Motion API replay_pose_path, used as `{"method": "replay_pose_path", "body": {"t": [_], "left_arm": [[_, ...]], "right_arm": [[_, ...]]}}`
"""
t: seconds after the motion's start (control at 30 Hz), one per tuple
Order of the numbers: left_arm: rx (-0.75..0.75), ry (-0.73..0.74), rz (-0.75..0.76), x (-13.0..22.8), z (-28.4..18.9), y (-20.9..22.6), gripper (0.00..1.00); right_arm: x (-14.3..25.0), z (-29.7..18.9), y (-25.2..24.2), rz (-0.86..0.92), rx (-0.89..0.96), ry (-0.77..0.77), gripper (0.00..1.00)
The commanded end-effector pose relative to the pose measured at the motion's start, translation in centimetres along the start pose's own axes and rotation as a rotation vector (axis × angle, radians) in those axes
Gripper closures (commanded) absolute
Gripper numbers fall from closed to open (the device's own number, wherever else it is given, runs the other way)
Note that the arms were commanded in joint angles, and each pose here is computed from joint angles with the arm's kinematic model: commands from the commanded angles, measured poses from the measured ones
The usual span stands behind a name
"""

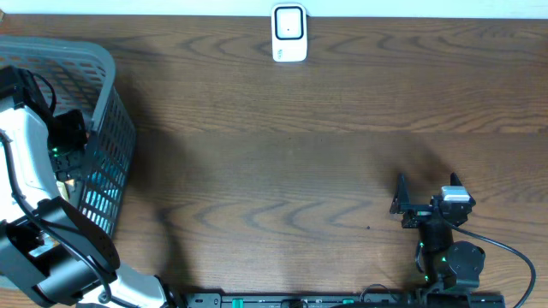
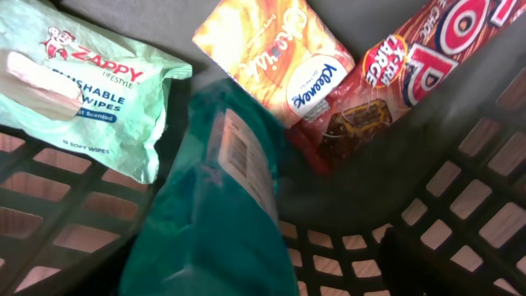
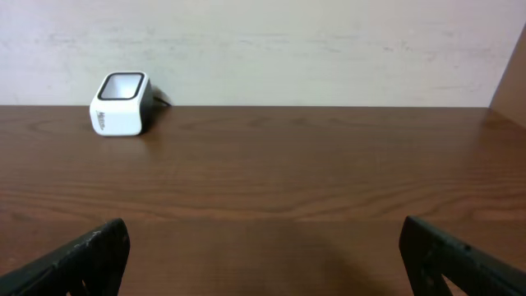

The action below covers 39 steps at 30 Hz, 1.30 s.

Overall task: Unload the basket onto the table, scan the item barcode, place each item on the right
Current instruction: 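Lower the left gripper and grasp the teal Listerine bottle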

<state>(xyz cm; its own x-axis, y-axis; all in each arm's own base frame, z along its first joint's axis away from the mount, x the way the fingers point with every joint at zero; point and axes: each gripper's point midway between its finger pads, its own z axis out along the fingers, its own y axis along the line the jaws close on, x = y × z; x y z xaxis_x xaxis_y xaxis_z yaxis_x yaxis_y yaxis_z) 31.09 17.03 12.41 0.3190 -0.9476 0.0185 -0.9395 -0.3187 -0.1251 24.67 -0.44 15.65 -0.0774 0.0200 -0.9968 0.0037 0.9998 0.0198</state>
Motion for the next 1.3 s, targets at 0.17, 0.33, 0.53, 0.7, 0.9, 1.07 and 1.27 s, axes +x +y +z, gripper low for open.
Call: {"method": "replay_pose_path", "body": {"t": [0.17, 0.33, 0.53, 0.7, 0.9, 1.07, 1.27], "left_arm": [[-0.084, -0.053, 0.016, -0.9, 2.0, 1.7, 0.09], [-0.095, -0.05, 0.016, -0.8, 3.4, 2.4, 0.09], [-0.104, -0.048, 0.017, -0.8, 4.2, 2.8, 0.16], [-0.137, -0.042, 0.016, -0.6, 5.1, 4.0, 0.1], [-0.15, -0.038, 0.016, -0.5, 6.3, 4.8, 0.06], [-0.154, -0.039, 0.016, -0.4, 7.1, 5.1, 0.06], [-0.178, -0.033, 0.016, -0.2, 8.3, 6.4, 0.06]], "right_arm": [[0.1, 0.0, -0.2, 0.014, 0.008, 0.002, 0.01], [0.1, 0.0, -0.2, 0.014, 0.008, 0.002, 0.01], [0.1, 0.0, -0.2, 0.014, 0.008, 0.002, 0.01], [0.1, 0.0, -0.2, 0.014, 0.008, 0.002, 0.01], [0.1, 0.0, -0.2, 0.014, 0.008, 0.002, 0.01], [0.1, 0.0, -0.2, 0.014, 0.008, 0.002, 0.01], [0.1, 0.0, -0.2, 0.014, 0.007, 0.002, 0.01]]}}
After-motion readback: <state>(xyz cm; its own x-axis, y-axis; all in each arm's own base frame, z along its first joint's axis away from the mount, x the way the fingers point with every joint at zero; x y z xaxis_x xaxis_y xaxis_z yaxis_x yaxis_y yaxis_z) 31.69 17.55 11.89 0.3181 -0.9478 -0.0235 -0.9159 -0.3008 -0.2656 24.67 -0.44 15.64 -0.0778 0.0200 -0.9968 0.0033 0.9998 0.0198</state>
